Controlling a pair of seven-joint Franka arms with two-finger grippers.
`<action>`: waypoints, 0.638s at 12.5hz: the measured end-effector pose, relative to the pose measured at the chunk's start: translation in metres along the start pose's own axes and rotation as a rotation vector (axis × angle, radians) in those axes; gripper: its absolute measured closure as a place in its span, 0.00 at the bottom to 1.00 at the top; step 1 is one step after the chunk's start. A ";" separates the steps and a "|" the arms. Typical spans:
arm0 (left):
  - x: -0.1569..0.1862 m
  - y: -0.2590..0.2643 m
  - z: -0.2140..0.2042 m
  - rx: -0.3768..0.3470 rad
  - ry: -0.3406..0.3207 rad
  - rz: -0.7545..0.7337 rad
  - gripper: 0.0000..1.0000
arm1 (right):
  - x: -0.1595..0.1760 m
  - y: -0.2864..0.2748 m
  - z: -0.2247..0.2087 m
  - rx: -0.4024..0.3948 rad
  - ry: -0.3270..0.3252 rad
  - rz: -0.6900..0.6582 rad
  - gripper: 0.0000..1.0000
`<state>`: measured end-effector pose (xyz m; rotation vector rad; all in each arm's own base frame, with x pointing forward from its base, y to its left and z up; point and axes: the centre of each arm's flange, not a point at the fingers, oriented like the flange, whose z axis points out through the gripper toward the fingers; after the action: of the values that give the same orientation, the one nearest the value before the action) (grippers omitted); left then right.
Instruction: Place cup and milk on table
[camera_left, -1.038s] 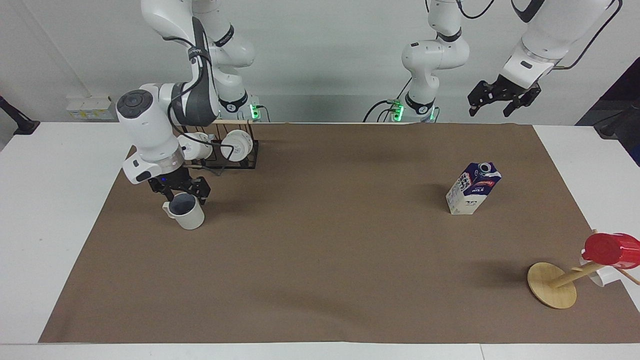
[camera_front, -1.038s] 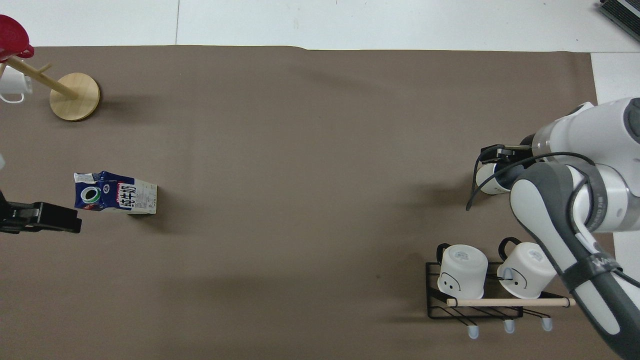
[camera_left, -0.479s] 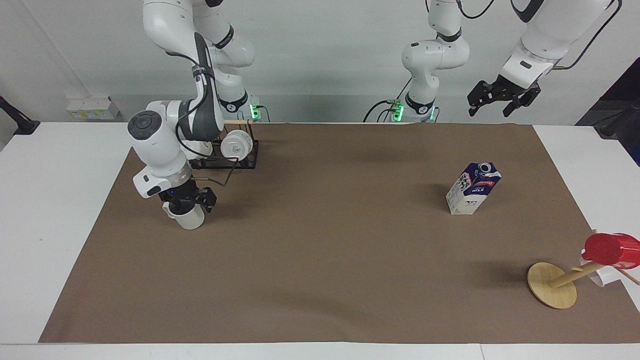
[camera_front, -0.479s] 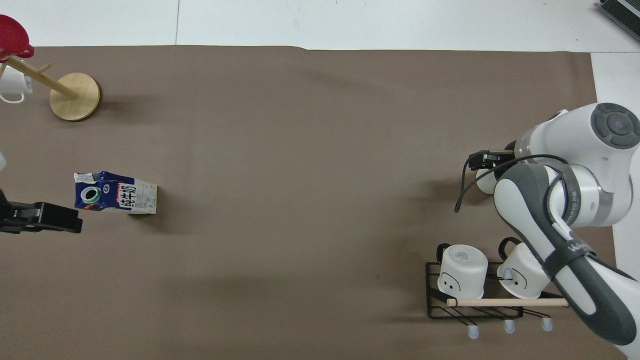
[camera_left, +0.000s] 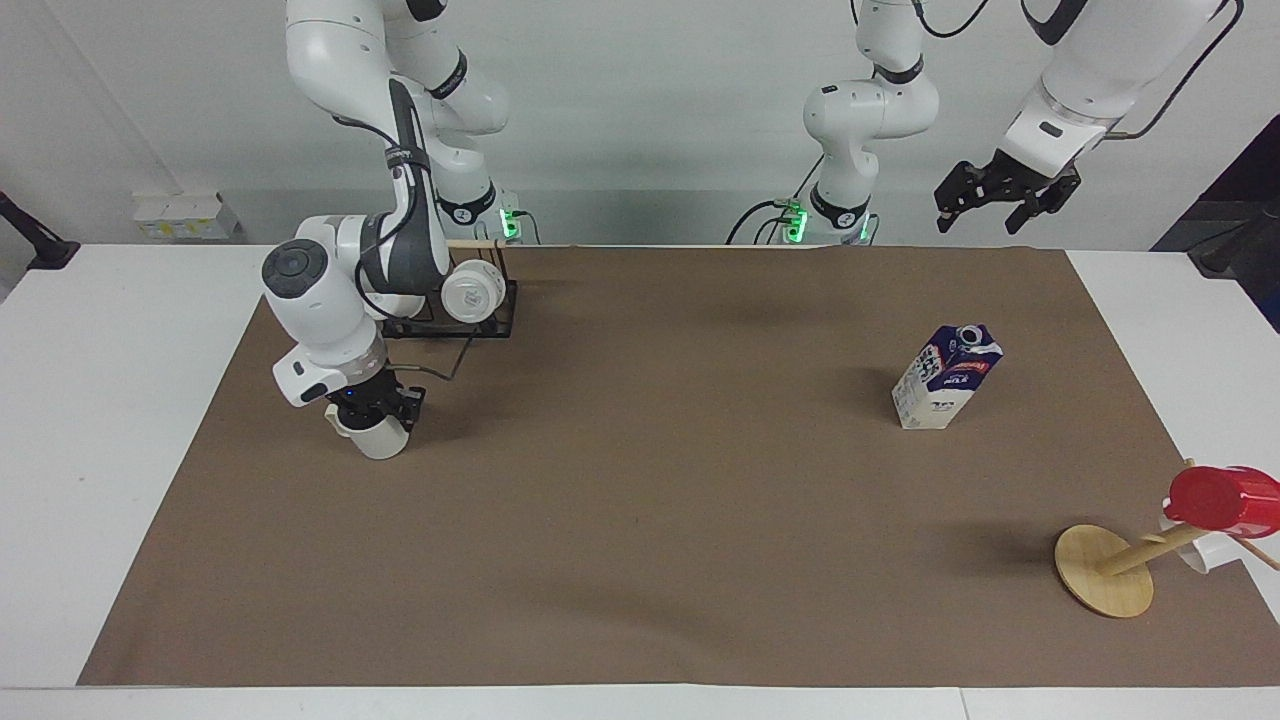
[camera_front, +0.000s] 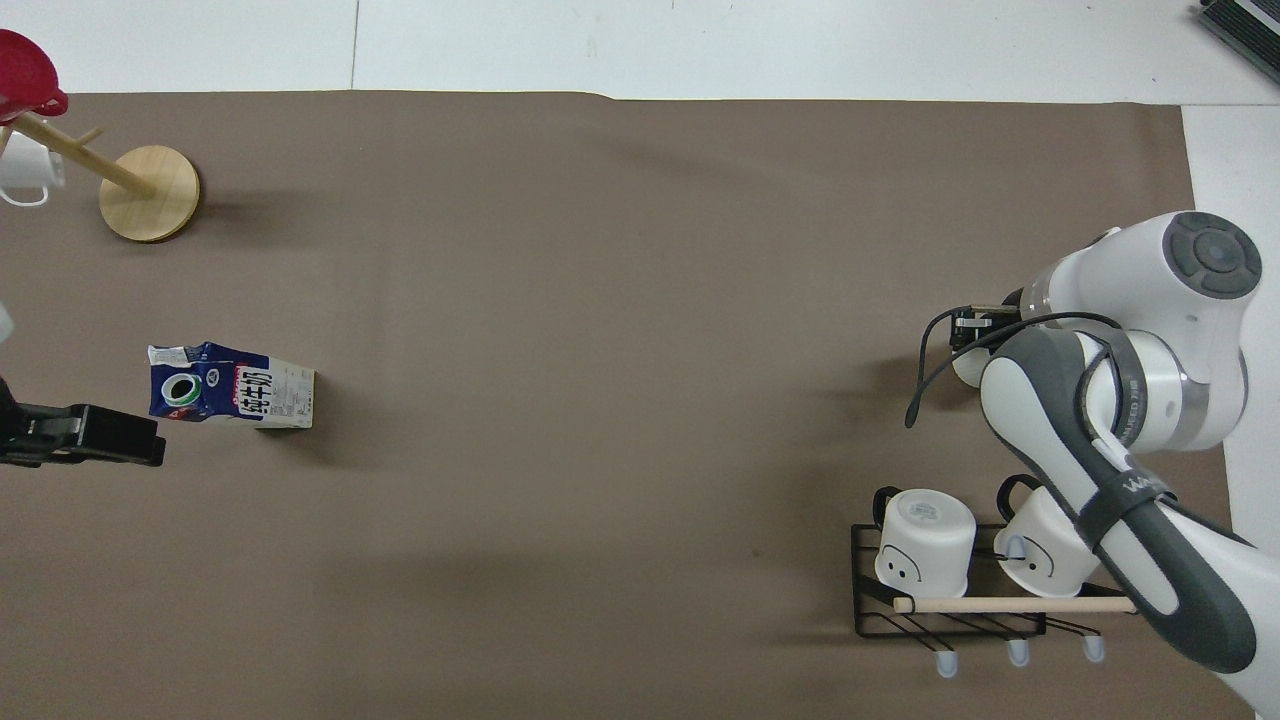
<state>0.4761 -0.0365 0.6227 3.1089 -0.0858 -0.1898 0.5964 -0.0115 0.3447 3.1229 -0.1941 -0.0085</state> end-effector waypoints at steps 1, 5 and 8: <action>0.000 0.000 0.000 0.000 -0.001 0.000 0.00 | 0.000 0.000 0.000 0.000 0.000 0.000 0.77; 0.000 0.000 0.004 0.000 -0.010 0.001 0.00 | 0.004 -0.005 -0.013 0.001 0.016 -0.007 0.96; 0.000 0.000 0.005 0.000 -0.010 0.000 0.00 | 0.008 -0.053 -0.042 0.005 0.031 -0.011 0.96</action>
<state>0.4758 -0.0368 0.6179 3.1083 -0.0862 -0.2048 0.6113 0.0406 0.3855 3.1271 -0.1776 0.0400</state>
